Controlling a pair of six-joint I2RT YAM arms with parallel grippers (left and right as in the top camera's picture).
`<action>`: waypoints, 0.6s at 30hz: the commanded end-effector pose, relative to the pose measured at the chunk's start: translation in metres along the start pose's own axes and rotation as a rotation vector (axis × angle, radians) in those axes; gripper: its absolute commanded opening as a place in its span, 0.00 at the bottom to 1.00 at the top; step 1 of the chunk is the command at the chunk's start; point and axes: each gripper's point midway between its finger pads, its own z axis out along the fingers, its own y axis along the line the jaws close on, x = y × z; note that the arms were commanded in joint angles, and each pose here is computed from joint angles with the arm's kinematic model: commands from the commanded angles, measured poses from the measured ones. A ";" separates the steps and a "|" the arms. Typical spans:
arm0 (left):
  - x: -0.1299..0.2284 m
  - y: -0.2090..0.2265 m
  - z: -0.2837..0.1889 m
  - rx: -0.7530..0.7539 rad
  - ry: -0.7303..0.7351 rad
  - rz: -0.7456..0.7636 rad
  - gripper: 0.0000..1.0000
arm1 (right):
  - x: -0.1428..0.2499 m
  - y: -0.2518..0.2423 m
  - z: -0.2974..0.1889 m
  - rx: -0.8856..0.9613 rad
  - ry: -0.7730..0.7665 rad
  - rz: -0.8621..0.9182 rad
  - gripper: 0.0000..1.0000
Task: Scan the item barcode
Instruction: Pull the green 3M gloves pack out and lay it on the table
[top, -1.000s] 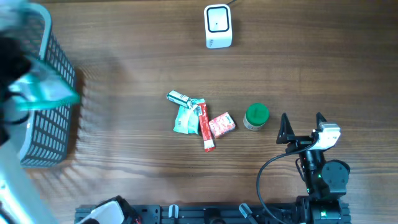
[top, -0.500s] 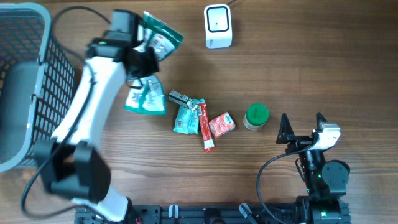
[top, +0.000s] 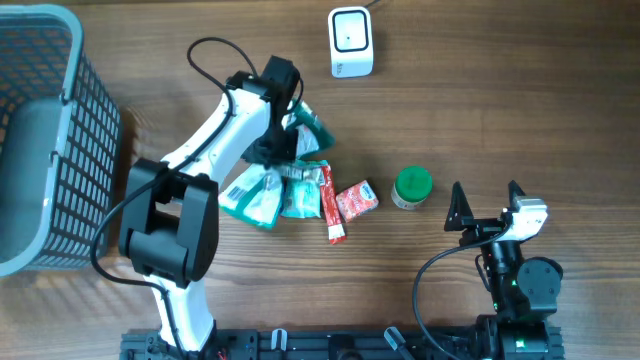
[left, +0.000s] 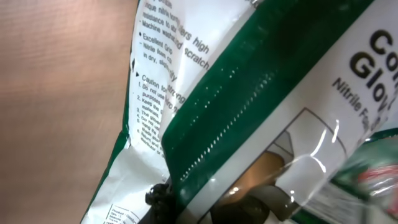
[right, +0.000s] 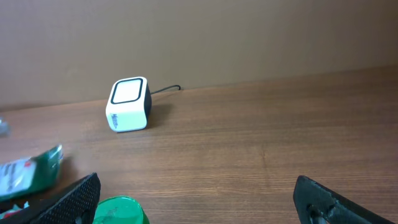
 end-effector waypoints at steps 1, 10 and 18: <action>0.011 0.023 -0.001 -0.131 0.039 0.037 0.06 | -0.001 -0.003 0.000 0.014 -0.005 0.019 0.99; -0.003 0.050 -0.023 -0.228 -0.076 -0.134 0.57 | -0.001 -0.003 0.000 0.014 -0.005 0.019 1.00; -0.016 0.042 -0.033 -0.133 -0.151 -0.238 0.94 | -0.001 -0.003 0.000 0.014 -0.005 0.019 1.00</action>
